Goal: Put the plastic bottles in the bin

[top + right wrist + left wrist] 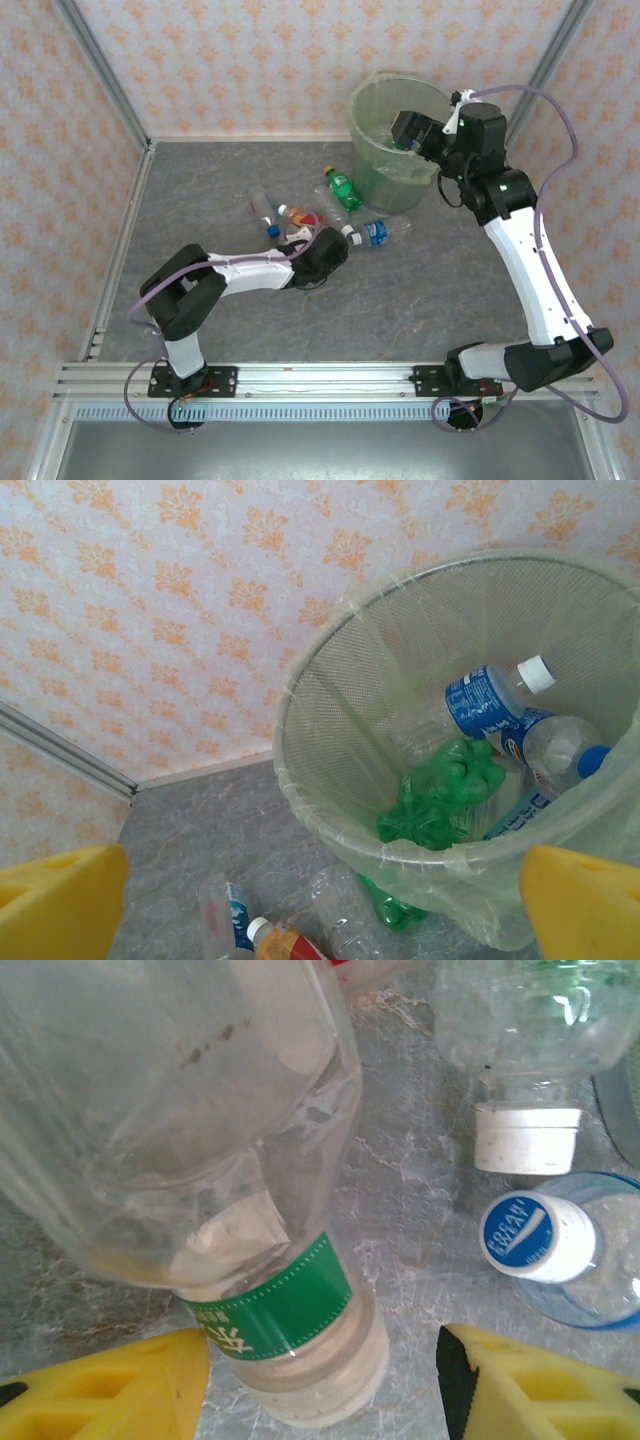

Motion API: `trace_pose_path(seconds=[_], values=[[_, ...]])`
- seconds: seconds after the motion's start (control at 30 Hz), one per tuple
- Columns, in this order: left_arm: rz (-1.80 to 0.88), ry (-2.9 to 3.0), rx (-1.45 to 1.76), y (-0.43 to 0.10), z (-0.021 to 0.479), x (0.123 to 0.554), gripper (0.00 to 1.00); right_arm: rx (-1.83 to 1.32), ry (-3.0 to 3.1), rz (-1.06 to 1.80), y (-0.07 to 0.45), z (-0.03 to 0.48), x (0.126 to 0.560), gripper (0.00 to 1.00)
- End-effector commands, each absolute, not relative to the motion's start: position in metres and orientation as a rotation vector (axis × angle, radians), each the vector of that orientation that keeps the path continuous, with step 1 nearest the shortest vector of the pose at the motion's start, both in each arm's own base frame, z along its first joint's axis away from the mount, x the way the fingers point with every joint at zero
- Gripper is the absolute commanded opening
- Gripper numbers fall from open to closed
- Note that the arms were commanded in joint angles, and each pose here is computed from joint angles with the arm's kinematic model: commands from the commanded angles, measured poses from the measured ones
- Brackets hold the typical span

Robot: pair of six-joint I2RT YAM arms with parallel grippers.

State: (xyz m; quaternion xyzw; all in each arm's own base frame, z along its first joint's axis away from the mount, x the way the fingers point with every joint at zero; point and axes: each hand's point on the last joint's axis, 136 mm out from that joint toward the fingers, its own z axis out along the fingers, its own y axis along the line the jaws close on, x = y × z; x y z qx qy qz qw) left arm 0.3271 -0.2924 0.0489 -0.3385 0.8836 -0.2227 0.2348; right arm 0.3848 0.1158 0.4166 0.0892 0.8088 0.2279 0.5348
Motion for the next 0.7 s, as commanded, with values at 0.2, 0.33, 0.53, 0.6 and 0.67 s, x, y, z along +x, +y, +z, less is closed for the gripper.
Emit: trace_pose_path(seconds=[0.2, 0.33, 0.53, 0.6, 0.67], values=[[-0.404, 2.453, -0.994, -0.263, 0.03, 0.314, 0.6, 0.209, 1.889, 0.582, 0.118, 0.424, 0.376, 1.0], [-0.36, 2.451, -0.984, -0.247, 0.032, 0.303, 0.58, 0.201, 1.885, 0.6, 0.121, 0.429, 0.377, 1.0], [-0.371, 2.486, -0.882, -0.243, 0.033, 0.301, 0.59, 0.197, 1.875, 0.587, 0.12, 0.431, 0.378, 1.0], [-0.366, 2.501, -0.84, -0.244, 0.031, 0.302, 0.59, 0.195, 1.88, 0.596, 0.122, 0.429, 0.379, 1.0], [-0.37, 2.509, -0.825, -0.243, 0.03, 0.304, 0.58, 0.189, 1.885, 0.613, 0.125, 0.427, 0.38, 1.0]])
